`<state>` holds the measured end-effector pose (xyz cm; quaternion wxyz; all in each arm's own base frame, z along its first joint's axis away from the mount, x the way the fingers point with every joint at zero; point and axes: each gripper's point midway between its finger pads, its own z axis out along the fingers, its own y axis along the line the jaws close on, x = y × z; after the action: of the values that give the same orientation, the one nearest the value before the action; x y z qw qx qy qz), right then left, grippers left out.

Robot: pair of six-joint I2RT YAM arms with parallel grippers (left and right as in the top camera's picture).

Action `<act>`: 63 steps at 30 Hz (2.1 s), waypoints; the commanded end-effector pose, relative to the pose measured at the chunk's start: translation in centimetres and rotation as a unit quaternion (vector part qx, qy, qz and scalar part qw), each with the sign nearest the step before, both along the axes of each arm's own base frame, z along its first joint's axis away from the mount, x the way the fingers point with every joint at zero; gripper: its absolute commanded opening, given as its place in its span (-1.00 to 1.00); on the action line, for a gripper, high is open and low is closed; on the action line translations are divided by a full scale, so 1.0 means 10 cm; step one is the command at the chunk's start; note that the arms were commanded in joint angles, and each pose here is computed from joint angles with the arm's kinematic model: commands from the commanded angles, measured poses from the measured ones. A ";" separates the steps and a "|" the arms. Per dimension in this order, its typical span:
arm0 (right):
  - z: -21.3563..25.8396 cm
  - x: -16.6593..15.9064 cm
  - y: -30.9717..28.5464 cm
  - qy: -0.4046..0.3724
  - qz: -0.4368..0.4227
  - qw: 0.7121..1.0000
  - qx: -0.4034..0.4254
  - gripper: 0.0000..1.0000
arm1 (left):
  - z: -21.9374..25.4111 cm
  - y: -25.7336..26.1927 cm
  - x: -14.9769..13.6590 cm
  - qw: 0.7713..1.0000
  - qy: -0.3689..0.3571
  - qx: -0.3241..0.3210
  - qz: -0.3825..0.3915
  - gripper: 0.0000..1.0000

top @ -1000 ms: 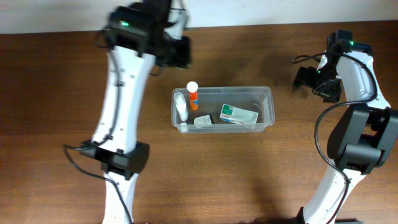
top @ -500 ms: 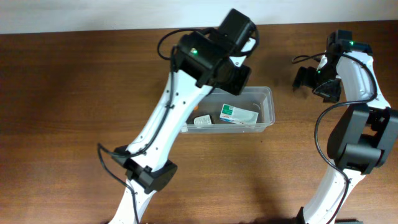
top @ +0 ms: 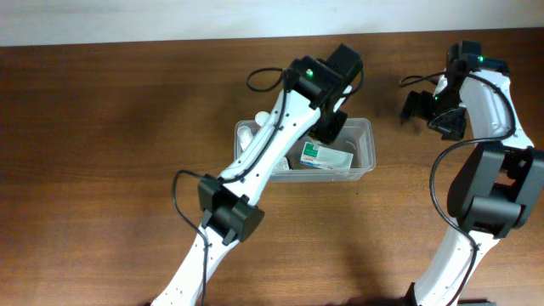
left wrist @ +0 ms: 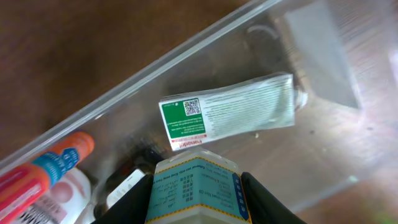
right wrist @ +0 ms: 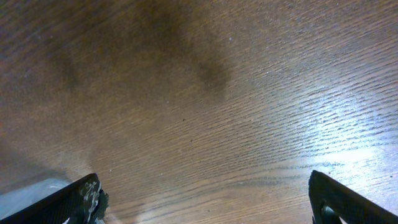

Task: Pack container
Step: 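Lift the amber jar and lower it into the container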

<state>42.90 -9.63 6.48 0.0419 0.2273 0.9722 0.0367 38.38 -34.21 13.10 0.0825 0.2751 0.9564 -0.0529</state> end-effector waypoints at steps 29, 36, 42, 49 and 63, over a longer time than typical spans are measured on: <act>0.05 -0.01 -0.04 -0.004 -0.005 1.000 -0.005 0.97 | -0.70 0.43 0.21 0.992 0.017 0.118 0.041 -0.22; 0.05 -0.01 -0.04 -0.004 -0.005 1.000 -0.005 0.97 | -0.76 0.47 0.19 0.991 0.027 0.124 0.052 -0.21; 0.05 -0.01 -0.04 -0.004 -0.005 1.000 -0.005 0.97 | -0.83 0.48 0.16 0.990 0.038 0.129 0.051 -0.22; 0.05 -0.01 -0.04 -0.004 -0.005 1.000 -0.005 0.97 | -0.89 0.51 0.13 0.988 0.048 0.138 0.051 -0.22; 0.05 -0.01 -0.04 -0.004 -0.005 1.000 -0.005 0.96 | -0.89 0.51 0.13 0.988 0.046 0.136 0.051 0.00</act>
<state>42.90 -9.63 6.48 0.0419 0.2274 0.9722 0.0367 39.76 -29.37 4.93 0.0092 0.2350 0.9698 0.0643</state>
